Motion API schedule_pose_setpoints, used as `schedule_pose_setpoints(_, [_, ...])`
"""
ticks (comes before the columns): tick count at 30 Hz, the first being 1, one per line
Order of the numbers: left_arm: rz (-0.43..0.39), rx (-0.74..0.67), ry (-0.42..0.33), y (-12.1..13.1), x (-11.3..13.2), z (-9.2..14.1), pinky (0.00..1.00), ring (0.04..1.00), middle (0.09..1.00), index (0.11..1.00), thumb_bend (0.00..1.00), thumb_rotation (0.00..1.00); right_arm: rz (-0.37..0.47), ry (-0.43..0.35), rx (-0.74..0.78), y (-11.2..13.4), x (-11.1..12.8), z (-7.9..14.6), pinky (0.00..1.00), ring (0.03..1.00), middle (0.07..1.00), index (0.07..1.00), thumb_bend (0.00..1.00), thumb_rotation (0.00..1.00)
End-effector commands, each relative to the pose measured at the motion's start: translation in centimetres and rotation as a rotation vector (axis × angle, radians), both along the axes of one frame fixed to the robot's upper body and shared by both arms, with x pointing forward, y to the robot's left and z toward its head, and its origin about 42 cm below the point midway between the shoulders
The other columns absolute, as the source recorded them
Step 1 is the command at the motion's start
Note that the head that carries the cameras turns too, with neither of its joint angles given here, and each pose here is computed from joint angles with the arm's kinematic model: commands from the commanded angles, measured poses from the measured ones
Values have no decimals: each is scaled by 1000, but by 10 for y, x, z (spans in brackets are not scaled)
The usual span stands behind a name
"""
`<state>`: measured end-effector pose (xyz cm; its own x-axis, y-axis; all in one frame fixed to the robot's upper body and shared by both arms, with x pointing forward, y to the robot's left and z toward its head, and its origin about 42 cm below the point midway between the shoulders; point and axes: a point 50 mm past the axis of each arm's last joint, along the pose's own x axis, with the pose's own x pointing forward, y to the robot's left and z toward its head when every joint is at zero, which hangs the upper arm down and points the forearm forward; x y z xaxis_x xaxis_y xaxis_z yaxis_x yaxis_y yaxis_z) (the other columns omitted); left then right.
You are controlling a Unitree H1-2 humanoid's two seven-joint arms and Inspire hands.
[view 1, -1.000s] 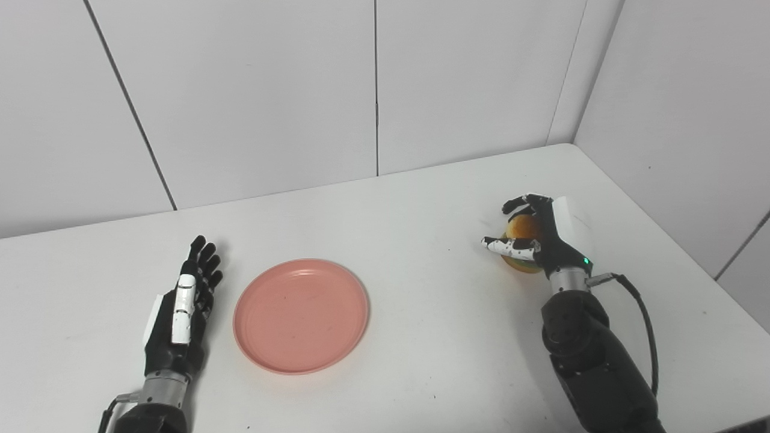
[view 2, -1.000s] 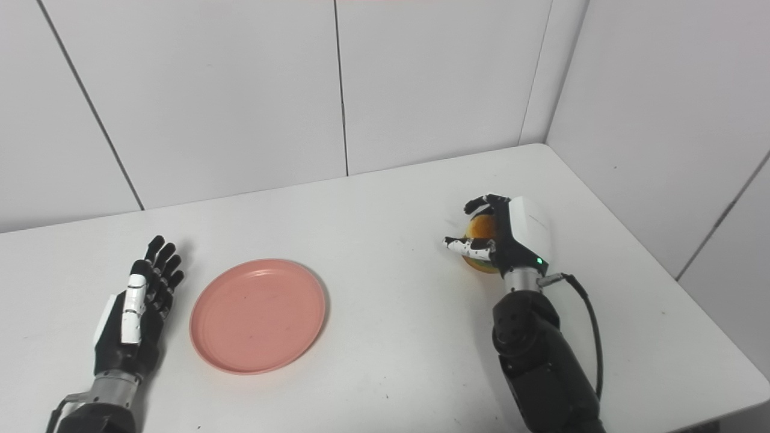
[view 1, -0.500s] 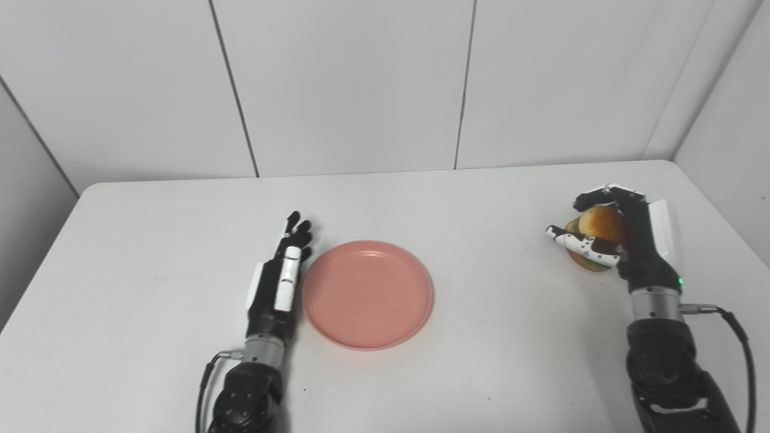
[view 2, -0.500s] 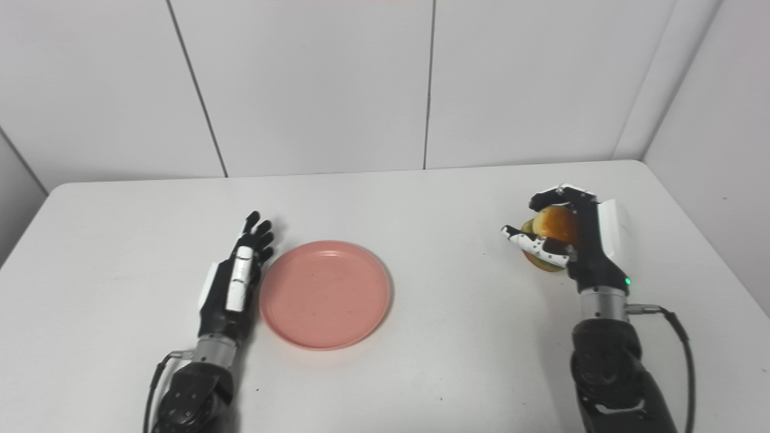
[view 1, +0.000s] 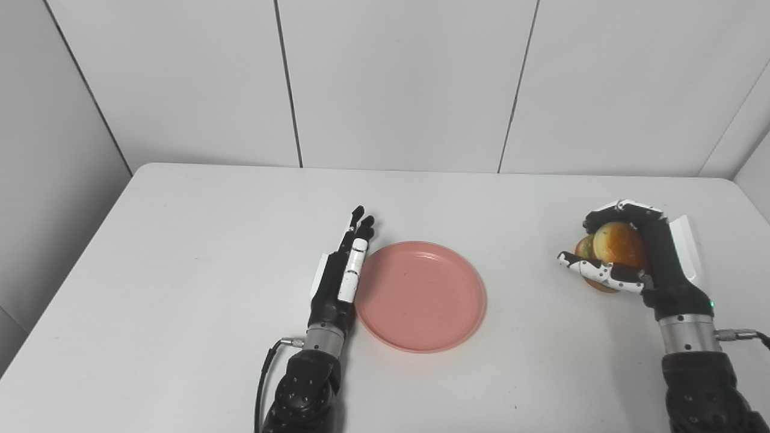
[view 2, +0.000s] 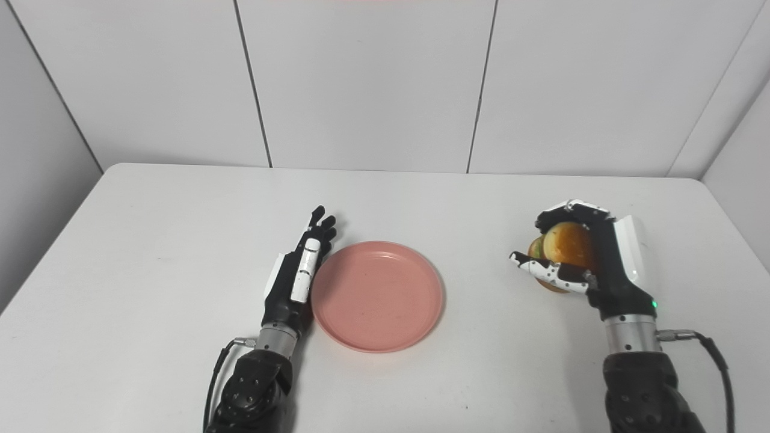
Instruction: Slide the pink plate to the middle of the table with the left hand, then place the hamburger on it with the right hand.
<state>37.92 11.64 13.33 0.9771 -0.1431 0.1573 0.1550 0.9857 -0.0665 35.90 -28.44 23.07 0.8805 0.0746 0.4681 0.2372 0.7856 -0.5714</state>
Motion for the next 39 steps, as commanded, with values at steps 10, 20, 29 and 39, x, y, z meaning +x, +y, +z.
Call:
schedule_pose_setpoints(10, [1,25,98,-6,-17,-29,1000,980,974,977,590,1000,244,-72,-26,75,18,19,369,455,478,447,499,0])
schedule_pose_setpoints(20, [10,-5,105,-1,-17,-32,1000,979,973,975,590,1000,374,-18,-66,146,31,17,344,427,503,426,496,0])
schedule_pose_setpoints(29, [22,5,84,3,-20,-31,989,978,968,954,598,1000,422,29,-106,181,41,1,344,426,502,431,496,0])
schedule_pose_setpoints(39, [19,-21,83,6,-22,-30,982,971,971,968,574,1000,416,83,-192,177,53,-25,345,423,505,428,495,0])
